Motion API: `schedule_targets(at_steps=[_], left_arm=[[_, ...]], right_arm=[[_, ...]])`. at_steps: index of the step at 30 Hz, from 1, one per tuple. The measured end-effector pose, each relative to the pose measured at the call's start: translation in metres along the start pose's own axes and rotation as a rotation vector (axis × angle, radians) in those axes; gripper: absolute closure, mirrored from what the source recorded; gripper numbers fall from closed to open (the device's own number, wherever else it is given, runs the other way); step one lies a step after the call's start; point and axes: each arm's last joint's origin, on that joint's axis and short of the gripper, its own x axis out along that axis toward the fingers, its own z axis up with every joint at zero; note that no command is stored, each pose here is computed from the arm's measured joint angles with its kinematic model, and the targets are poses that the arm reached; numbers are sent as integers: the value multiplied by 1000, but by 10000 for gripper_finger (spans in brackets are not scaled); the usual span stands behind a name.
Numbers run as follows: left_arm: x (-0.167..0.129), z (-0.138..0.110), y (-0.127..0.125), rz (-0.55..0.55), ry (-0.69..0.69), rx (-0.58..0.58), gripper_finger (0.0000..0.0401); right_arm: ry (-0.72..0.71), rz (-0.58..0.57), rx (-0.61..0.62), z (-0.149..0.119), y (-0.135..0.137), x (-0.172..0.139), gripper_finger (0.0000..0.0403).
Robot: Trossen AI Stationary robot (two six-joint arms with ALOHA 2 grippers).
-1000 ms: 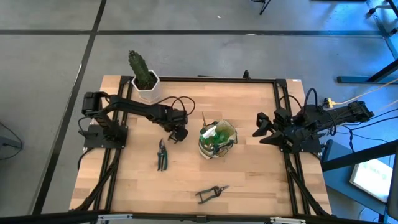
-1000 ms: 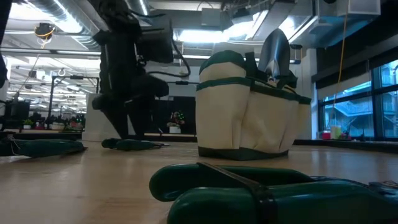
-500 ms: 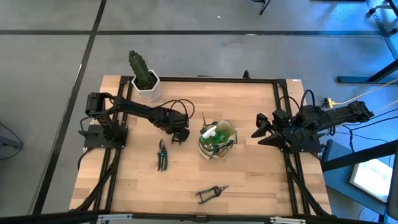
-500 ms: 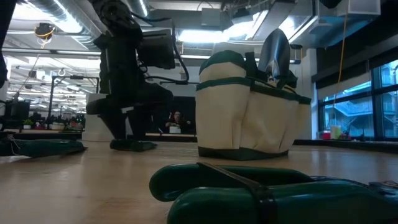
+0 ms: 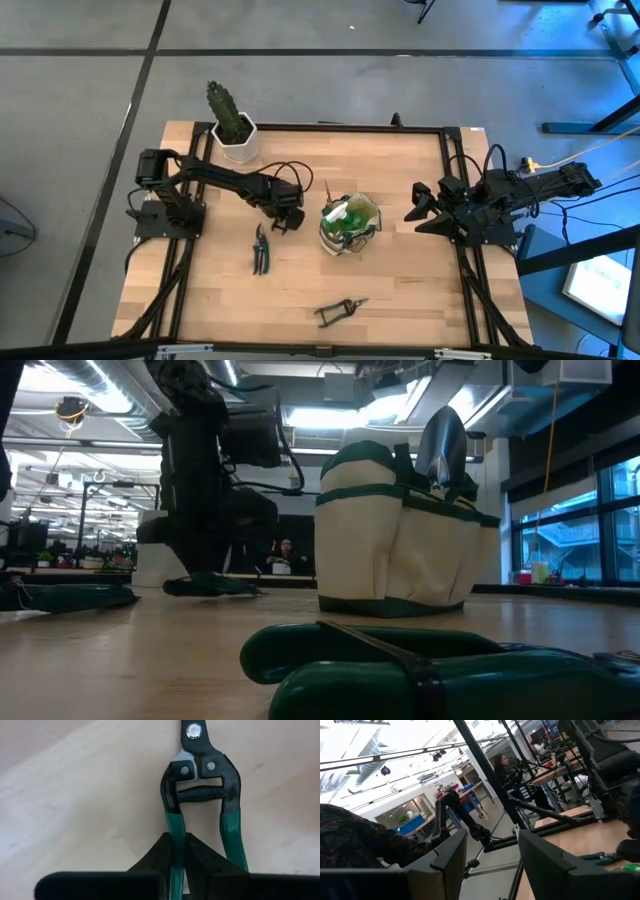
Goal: Pick & Place Garden tools in Gardening bag
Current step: Put the top shear scissor into the gardening bag
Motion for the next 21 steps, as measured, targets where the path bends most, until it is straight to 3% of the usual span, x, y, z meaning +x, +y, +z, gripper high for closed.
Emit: schedule_targets(at_steps=[6, 11, 14, 17, 21], left_arm=[[-38, 5, -10, 11, -52, 47, 378], [-94, 16, -27, -22, -157, 101, 378], [-131, 22, -41, -93, -250, 151, 378], [-167, 25, -58, -187, -335, 279, 378], [-193, 30, -76, -251, -379, 367, 378]], right_arm=[[-22, -27, -8, 1, -1, 0, 219], [-41, -44, -10, 2, -1, 0, 219], [-42, -43, -10, 2, -1, 0, 219], [-43, -42, -9, 2, -1, 0, 219], [-57, -29, 39, 3, 0, 0, 219]])
